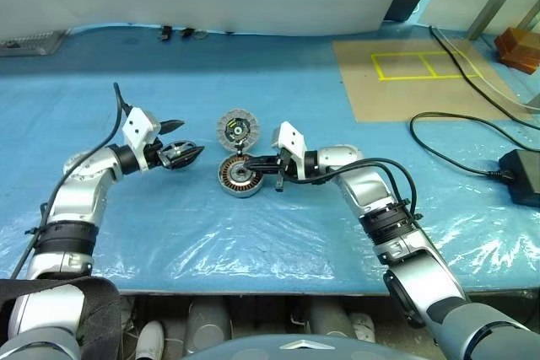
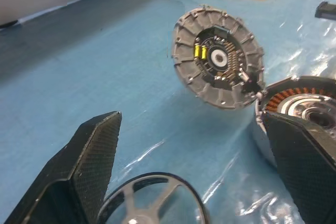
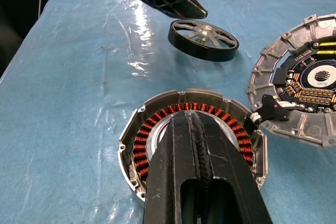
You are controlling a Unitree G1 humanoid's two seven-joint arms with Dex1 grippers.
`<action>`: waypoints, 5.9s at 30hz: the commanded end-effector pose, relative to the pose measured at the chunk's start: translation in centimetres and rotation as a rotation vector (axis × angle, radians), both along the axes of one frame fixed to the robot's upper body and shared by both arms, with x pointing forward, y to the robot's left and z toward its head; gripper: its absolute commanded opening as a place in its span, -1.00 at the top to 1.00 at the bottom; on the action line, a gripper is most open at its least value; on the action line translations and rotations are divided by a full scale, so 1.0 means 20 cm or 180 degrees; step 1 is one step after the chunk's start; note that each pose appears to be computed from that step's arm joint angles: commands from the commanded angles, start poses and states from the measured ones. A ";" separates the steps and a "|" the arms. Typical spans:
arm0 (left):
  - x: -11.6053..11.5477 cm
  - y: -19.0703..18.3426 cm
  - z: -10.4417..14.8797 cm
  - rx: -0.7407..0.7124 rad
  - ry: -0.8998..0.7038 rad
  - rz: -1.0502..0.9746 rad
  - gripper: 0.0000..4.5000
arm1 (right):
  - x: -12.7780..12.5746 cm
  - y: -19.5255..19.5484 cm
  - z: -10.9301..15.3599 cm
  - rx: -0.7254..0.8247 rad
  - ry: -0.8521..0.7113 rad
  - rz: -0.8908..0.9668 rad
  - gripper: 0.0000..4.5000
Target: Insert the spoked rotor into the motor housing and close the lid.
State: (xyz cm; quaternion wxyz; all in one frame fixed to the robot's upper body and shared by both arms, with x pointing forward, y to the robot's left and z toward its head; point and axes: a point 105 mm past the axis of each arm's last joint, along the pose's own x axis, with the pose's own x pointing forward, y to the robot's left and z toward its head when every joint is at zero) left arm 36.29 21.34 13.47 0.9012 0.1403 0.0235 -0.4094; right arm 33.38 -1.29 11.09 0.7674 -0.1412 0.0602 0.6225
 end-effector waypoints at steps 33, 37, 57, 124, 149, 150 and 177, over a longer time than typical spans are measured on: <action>0.15 0.12 0.11 0.1591 0.0698 -0.0567 -0.31 | -0.04 0.06 0.03 0.0346 -0.0154 -0.0174 1.00; 0.14 0.13 0.09 0.1768 0.0732 -0.0595 -0.31 | -0.05 0.07 0.02 0.0350 -0.0140 -0.0186 1.00; 0.14 0.11 -0.02 0.2124 0.0638 -0.0673 -0.31 | -0.05 0.07 0.03 0.0384 -0.0128 -0.0227 1.00; -0.05 -0.44 0.04 0.0002 0.0541 -0.1588 0.35 | -0.11 -0.31 -0.05 0.0159 -0.0048 -0.0557 1.00; -0.08 -0.44 -0.01 0.0200 0.0659 -0.1713 0.35 | -0.16 -0.36 0.02 0.0271 -0.0062 -0.0401 1.00; -0.08 -0.44 -0.01 0.0205 0.0663 -0.1716 0.35 | -0.16 -0.36 0.02 0.0273 -0.0063 -0.0399 1.00; -0.09 -0.44 0.02 0.0345 0.0808 -0.1689 0.35 | -0.15 -0.35 0.00 0.0237 -0.0013 -0.0419 1.00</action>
